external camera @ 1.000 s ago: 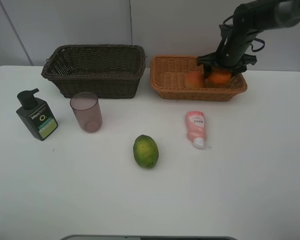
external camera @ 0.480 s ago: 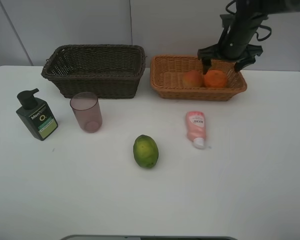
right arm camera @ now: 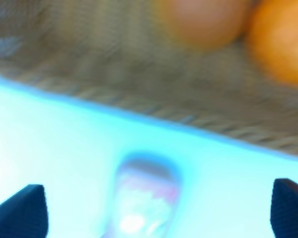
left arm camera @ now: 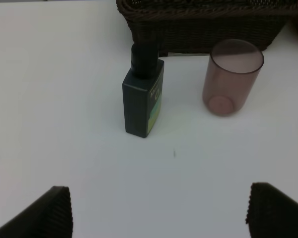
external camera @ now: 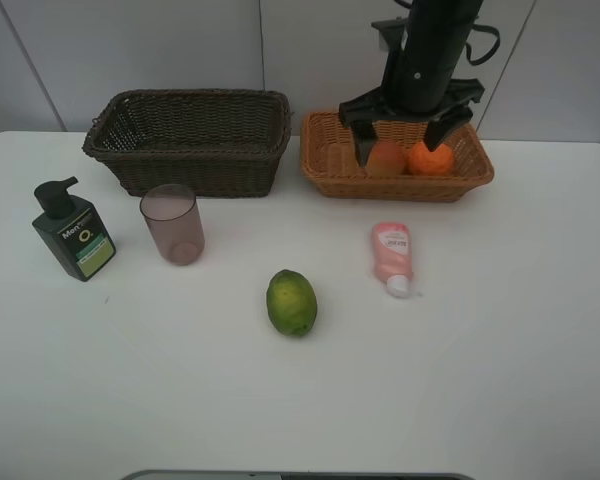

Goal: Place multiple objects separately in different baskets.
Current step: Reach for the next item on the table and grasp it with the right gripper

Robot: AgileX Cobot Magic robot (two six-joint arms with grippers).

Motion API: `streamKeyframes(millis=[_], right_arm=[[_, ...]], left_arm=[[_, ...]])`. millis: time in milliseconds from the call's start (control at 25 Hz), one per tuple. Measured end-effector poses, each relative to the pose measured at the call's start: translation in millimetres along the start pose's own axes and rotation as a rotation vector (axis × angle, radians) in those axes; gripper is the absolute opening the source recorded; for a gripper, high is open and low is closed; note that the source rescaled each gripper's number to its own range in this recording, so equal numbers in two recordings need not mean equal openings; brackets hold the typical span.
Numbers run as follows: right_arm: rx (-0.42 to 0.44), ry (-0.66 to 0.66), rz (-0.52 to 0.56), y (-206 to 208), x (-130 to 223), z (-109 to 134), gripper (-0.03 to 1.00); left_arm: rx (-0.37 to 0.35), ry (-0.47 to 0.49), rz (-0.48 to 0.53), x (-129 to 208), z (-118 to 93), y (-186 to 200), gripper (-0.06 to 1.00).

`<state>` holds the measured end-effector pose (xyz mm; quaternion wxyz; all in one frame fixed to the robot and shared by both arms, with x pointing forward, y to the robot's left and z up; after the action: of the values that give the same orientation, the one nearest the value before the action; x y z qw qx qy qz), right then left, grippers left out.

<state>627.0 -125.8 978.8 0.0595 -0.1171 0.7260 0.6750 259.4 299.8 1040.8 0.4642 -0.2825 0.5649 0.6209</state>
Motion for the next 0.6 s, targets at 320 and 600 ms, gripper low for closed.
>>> streamKeyframes(millis=[320, 600], right_arm=[[-0.159, 0.18, 0.125, 13.2, 55.3, 87.4, 0.99], [-0.13, 0.174, 0.199, -15.1, 100.8, 106.0, 0.99]], left_arm=[[0.0, 0.0, 0.0, 0.0, 0.0, 0.0, 0.91], [0.0, 0.0, 0.0, 0.0, 0.0, 0.0, 0.91]])
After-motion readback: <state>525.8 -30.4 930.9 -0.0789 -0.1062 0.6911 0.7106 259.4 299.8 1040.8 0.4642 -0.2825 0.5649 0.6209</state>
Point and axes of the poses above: a point on each arm's last joint axis where the gripper is mounted, y pointing back along that axis away from the gripper, z along the wrist's bending axis when the last joint is at zero, x = y × z, the point moved 3 cm from there along -y, pointing out along that axis toward the gripper, and after that the axes turned 13 degrees about -y, right-handed, at the moved point
